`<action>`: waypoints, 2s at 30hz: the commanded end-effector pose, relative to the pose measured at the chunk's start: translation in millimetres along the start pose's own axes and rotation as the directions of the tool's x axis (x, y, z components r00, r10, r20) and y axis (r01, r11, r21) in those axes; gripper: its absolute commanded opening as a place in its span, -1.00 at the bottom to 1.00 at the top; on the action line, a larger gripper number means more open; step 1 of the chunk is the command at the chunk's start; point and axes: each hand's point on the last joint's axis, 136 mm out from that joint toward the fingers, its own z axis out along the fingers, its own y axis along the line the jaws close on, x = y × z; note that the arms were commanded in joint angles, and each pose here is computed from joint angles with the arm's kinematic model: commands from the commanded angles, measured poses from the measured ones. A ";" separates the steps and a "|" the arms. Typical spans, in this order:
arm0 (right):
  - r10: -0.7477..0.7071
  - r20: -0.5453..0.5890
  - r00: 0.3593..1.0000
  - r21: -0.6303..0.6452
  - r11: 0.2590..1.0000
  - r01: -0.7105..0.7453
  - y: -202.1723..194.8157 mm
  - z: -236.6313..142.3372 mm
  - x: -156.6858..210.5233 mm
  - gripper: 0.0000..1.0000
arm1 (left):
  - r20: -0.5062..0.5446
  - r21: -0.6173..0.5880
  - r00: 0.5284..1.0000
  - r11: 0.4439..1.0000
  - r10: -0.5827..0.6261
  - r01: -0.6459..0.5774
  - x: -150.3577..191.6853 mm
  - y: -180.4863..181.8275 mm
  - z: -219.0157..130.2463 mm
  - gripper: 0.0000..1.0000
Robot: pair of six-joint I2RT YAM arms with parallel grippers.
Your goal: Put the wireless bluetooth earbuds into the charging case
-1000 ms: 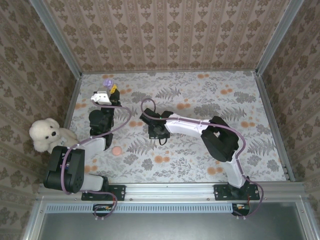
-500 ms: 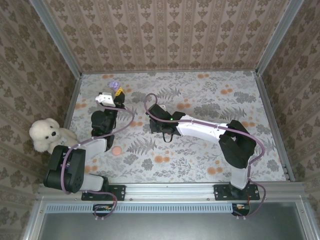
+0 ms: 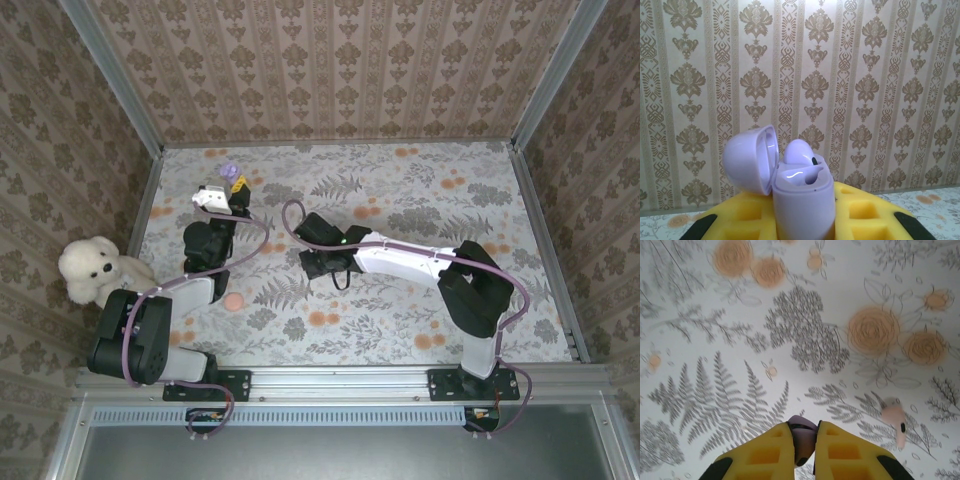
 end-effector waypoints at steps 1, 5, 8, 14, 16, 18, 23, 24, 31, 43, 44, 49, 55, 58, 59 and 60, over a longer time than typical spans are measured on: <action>-0.049 -0.039 0.998 0.019 0.999 0.050 -7.5 -7.0 19.9 -0.73 | -0.014 0.000 1.000 1.000 -0.014 0.014 5.4 -0.9 -0.7 -1.00; -0.029 -0.005 1.000 0.039 0.999 0.030 -14.5 -9.3 21.4 -0.73 | -0.011 0.010 1.000 1.000 -0.010 0.010 3.8 -2.7 -0.6 -1.00; -0.023 0.041 0.999 0.042 0.999 0.021 -16.0 -18.1 13.4 -0.72 | -0.011 0.023 1.000 1.000 -0.008 0.008 3.6 -4.9 -0.7 -1.00; 0.002 0.162 0.987 0.035 0.999 -0.007 -19.0 -49.0 -16.4 -0.72 | -0.019 0.080 1.000 0.997 -0.013 0.014 5.4 -14.5 0.0 -1.00; 0.016 0.211 0.977 0.023 0.999 -0.021 -20.4 -62.4 -28.1 -0.71 | -0.024 0.117 1.000 0.993 -0.015 0.017 6.7 -21.3 0.7 -1.00; 0.031 0.264 0.964 0.012 0.999 -0.035 -22.6 -78.2 -40.6 -0.69 | -0.026 0.172 0.999 0.985 -0.019 0.023 7.1 -31.1 1.9 -1.00; 0.068 0.396 0.916 -0.025 0.998 -0.063 -31.4 -121.1 -72.5 -0.68 | -0.031 0.339 0.999 0.940 -0.030 0.039 7.8 -62.0 4.0 -1.00; 0.073 0.423 0.903 -0.031 0.997 -0.066 -34.1 -131.2 -78.9 -0.68 | -0.032 0.379 0.999 0.924 -0.031 0.041 7.4 -70.1 4.4 -1.00; 0.093 0.593 0.800 -0.069 0.996 -0.064 -47.6 -199.4 -114.7 -0.65 | -0.061 0.615 0.998 0.786 -0.029 0.061 15.6 -123.7 0.3 -1.00; 0.040 0.743 0.668 -0.088 0.995 0.038 -43.2 -253.0 -142.8 -0.64 | -0.029 0.826 1.000 0.563 0.002 0.023 23.3 -193.1 -5.9 -1.00; 0.031 0.751 0.660 -0.085 0.995 0.051 -42.6 -255.1 -144.1 -0.64 | -0.019 0.828 1.000 0.561 0.006 0.013 22.8 -193.6 -4.2 -1.00; 0.007 0.775 0.632 -0.099 0.989 0.110 -37.9 -258.7 -144.3 -0.64 | 0.021 0.857 1.000 0.515 0.017 -0.027 20.5 -210.5 -4.9 -1.00; 0.000 0.782 0.623 -0.105 0.986 0.131 -39.9 -259.2 -143.2 -0.64 | 0.058 0.876 0.998 0.479 0.025 -0.062 13.1 -217.5 -4.3 -1.00; -0.004 0.778 0.628 -0.101 0.986 0.132 -43.0 -256.4 -142.8 -0.64 | 0.073 0.882 0.997 0.464 0.038 -0.082 10.6 -221.1 -5.4 -1.00; -0.010 0.776 0.630 -0.096 0.986 0.135 -44.1 -254.6 -142.0 -0.64 | 0.075 0.884 0.996 0.459 0.044 -0.087 10.7 -222.2 -5.9 -1.00; -0.014 0.775 0.631 -0.092 0.987 0.135 -45.1 -253.7 -141.7 -0.64 | 0.079 0.885 0.996 0.456 0.049 -0.092 10.5 -223.0 -6.1 -1.00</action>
